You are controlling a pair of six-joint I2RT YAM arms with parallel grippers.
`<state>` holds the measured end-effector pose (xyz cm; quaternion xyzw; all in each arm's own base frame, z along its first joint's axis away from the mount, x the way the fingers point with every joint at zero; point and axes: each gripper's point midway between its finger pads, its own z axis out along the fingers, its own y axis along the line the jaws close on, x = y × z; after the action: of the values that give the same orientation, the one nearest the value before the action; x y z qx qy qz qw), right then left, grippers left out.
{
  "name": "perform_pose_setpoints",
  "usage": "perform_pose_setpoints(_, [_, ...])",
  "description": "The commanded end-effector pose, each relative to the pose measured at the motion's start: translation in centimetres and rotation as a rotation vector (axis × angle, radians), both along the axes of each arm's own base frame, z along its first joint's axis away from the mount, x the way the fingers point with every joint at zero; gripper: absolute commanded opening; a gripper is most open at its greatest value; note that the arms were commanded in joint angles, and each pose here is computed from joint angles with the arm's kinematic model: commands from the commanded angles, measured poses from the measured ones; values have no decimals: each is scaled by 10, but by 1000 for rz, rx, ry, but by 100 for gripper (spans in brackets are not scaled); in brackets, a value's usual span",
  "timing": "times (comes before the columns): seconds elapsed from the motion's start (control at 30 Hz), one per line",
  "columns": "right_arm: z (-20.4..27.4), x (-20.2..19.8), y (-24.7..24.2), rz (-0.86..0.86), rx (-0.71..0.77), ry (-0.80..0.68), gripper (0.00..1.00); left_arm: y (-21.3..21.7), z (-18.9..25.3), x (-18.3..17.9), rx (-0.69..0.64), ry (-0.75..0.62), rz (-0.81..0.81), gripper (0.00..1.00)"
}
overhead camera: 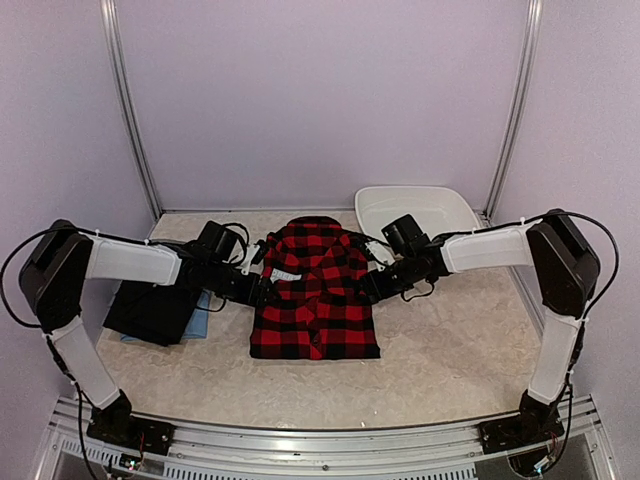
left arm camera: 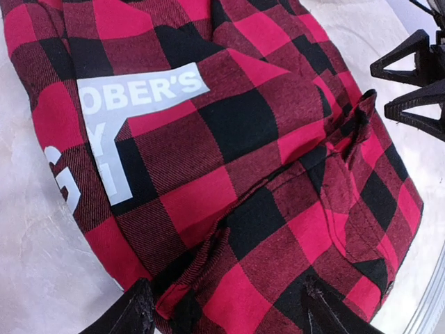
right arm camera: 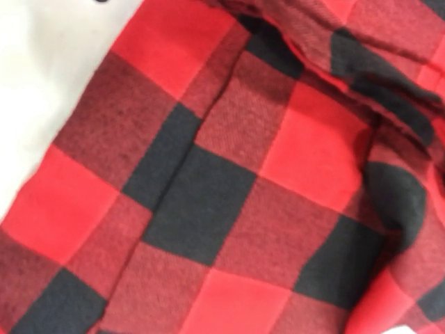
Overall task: Fold and stack the long sleeve shirts
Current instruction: Smooth out the 2/3-rectangle-folded shirt at the center of the board.
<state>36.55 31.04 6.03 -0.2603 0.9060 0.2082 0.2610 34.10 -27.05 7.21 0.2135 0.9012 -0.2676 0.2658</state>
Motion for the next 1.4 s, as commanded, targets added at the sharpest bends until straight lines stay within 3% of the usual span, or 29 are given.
perform_pose_setpoints(0.0, [-9,-1,0,9,-11,37,63,-2,-12,5,-10,65,8,65])
perform_pose_setpoints(0.33, [-19,-9,7,60,15,73,50,-1,-29,-3,-15,121,-16,40])
perform_pose_setpoints(0.6, [-20,-10,13,84,32,86,26,-4,-30,-4,-39,135,-40,26])
perform_pose_setpoints(0.73, [-14,-10,12,82,35,77,1,-6,-25,-5,-67,138,-56,16])
perform_pose_setpoints(0.83, [-5,-11,11,85,37,61,0,-7,-17,-5,-93,126,-68,11])
perform_pose_setpoints(0.93, [7,-10,9,84,35,40,0,-8,-7,-4,-109,112,-82,0])
perform_pose_setpoints(1.37, [51,8,2,58,1,-69,0,2,34,17,-161,31,-46,0])
